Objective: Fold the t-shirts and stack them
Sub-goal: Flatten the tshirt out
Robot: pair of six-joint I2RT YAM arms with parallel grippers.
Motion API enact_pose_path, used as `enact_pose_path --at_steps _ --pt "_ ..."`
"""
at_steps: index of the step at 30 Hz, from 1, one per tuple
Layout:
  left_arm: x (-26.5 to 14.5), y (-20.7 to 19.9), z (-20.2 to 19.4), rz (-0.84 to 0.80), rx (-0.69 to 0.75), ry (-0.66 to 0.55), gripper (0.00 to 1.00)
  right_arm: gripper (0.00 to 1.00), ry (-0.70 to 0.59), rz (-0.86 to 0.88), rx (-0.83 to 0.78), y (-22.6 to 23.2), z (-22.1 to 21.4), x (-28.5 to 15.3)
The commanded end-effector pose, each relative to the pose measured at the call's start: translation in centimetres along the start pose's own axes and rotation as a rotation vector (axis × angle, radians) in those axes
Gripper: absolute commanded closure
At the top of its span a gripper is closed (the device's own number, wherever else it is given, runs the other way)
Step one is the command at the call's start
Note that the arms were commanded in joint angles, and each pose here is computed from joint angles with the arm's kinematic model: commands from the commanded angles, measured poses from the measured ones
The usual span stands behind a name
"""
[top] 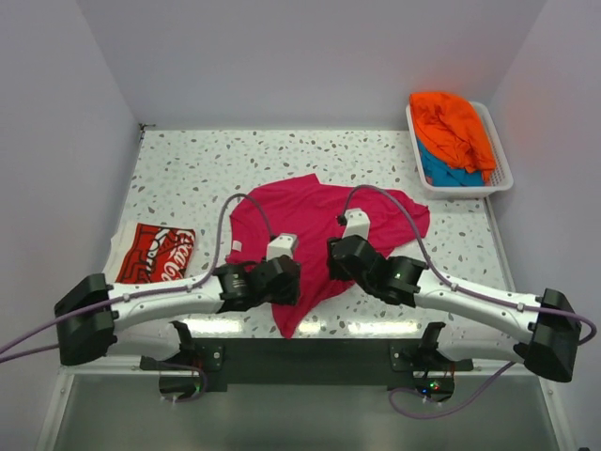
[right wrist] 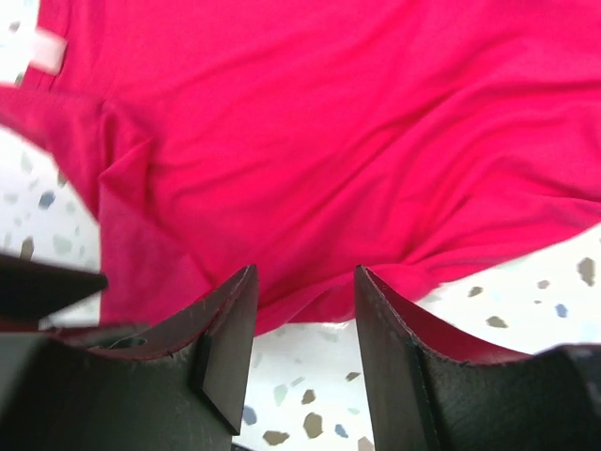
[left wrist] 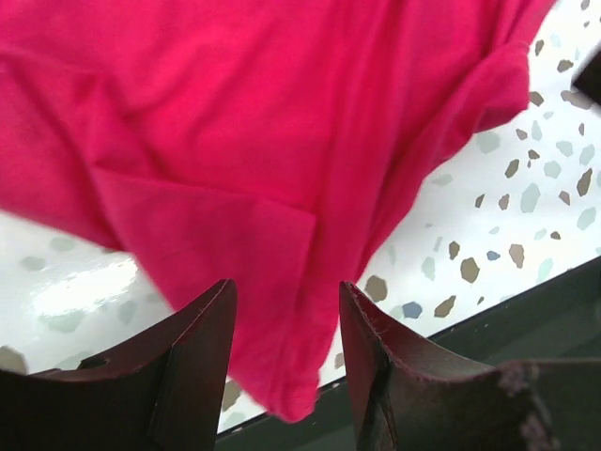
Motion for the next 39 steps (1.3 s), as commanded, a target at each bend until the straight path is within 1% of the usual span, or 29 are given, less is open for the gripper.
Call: enact_pose_path --at_steps 1,4,12,14,18,29,35,36,39 --pt "0.9 -1.8 1.3 0.107 0.078 -0.068 0.47 0.52 -0.056 -0.063 0.068 -2.2 1.7 -0.3" --pt "2.1 -2.8 1.0 0.147 0.113 -0.056 0.47 0.53 -0.055 -0.089 0.105 -3.6 1.6 -0.1" --pt "4.1 -2.7 0.5 0.232 0.163 -0.057 0.50 0.53 -0.031 -0.103 0.131 -5.1 0.2 0.4" --pt "4.4 -3.0 0.7 0.224 0.166 -0.066 0.51 0.53 -0.026 -0.102 0.135 -5.1 0.0 0.5" --pt "5.2 -3.5 0.4 0.204 0.184 -0.044 0.56 0.53 -0.017 -0.112 0.138 -5.5 -0.6 0.8" --pt "6.0 -3.8 -0.4 0.196 0.200 -0.021 0.59 0.53 -0.006 -0.123 0.150 -6.1 -1.4 1.3" --pt "6.2 -4.0 -0.6 0.167 0.204 -0.026 0.66 0.53 0.005 -0.133 0.156 -6.4 -1.9 1.6" --pt "6.2 -4.0 -0.6 0.168 0.205 -0.025 0.70 0.53 0.007 -0.133 0.158 -6.5 -2.0 1.7" --pt "6.1 -3.9 -0.4 0.173 0.199 -0.034 0.76 0.53 0.012 -0.131 0.161 -6.5 -2.1 1.8"
Point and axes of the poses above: each gripper's point midway between its finger pads, its own x axis out along the fingers, its own y axis along the line the jaws close on, z = x × y, the point moved 7 cm from there along -x, back along the fingers, and after that the axes turned 11 degrees about x, right-handed, at the moved point
